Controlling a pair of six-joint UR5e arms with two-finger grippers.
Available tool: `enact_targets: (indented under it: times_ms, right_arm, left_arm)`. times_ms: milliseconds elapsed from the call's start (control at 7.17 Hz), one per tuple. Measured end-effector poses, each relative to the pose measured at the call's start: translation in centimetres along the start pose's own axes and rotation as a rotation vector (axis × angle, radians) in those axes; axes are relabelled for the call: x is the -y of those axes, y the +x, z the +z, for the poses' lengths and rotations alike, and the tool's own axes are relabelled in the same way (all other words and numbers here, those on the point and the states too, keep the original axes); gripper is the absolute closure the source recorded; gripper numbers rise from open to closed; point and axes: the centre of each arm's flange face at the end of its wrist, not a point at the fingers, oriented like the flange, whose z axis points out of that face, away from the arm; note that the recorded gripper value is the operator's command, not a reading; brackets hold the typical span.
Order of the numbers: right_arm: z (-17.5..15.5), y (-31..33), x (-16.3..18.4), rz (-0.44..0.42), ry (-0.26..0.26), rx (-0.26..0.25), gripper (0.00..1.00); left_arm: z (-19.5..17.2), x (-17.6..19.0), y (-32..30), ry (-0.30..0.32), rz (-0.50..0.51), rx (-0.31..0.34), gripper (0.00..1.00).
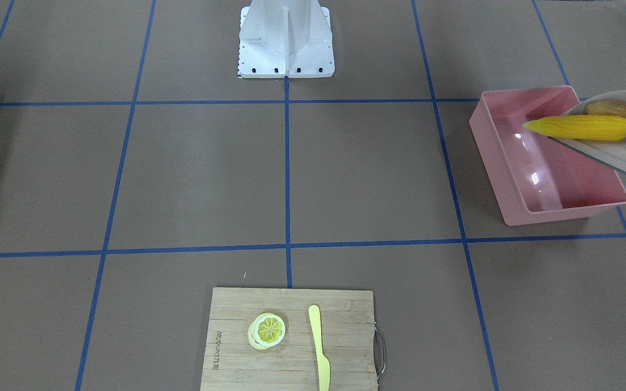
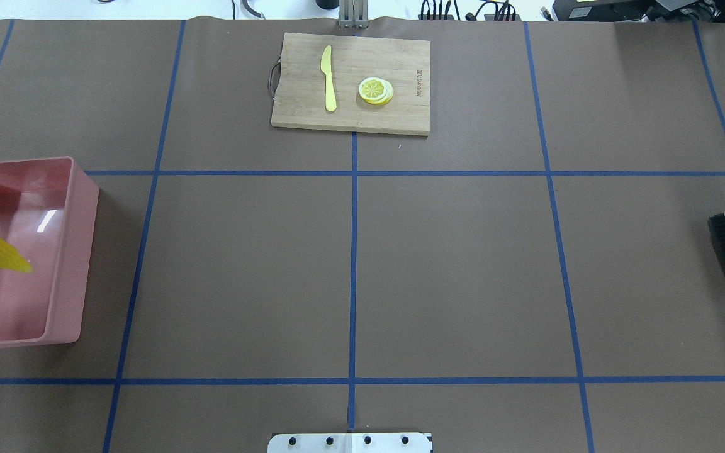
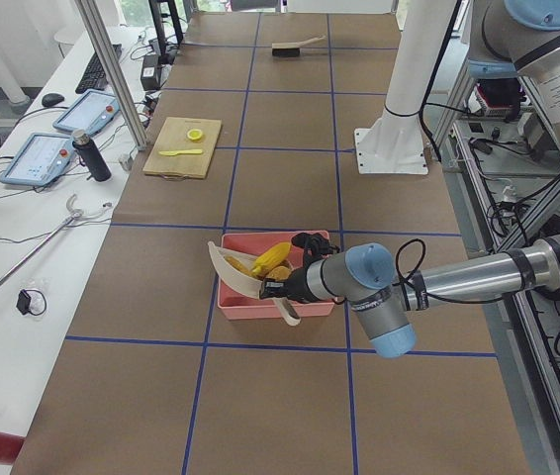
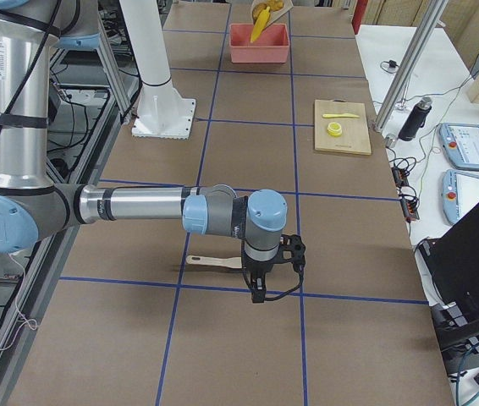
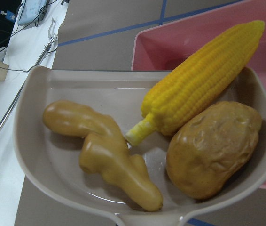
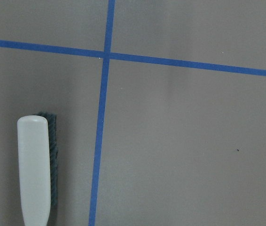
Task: Sweep and dump trash into bin
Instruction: 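Tilt the dustpan over the pink bin with the left gripper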
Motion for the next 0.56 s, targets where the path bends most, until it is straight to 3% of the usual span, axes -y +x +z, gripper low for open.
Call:
enact_targets:
  times_ms: [557]
  right_arm:
    - [0.8, 0.7, -0.1, 0.016, -0.018, -0.012, 0.0]
  left_arm:
    - [0.1, 0.8, -1.6, -0.031, 0.099, 0.044, 1.0]
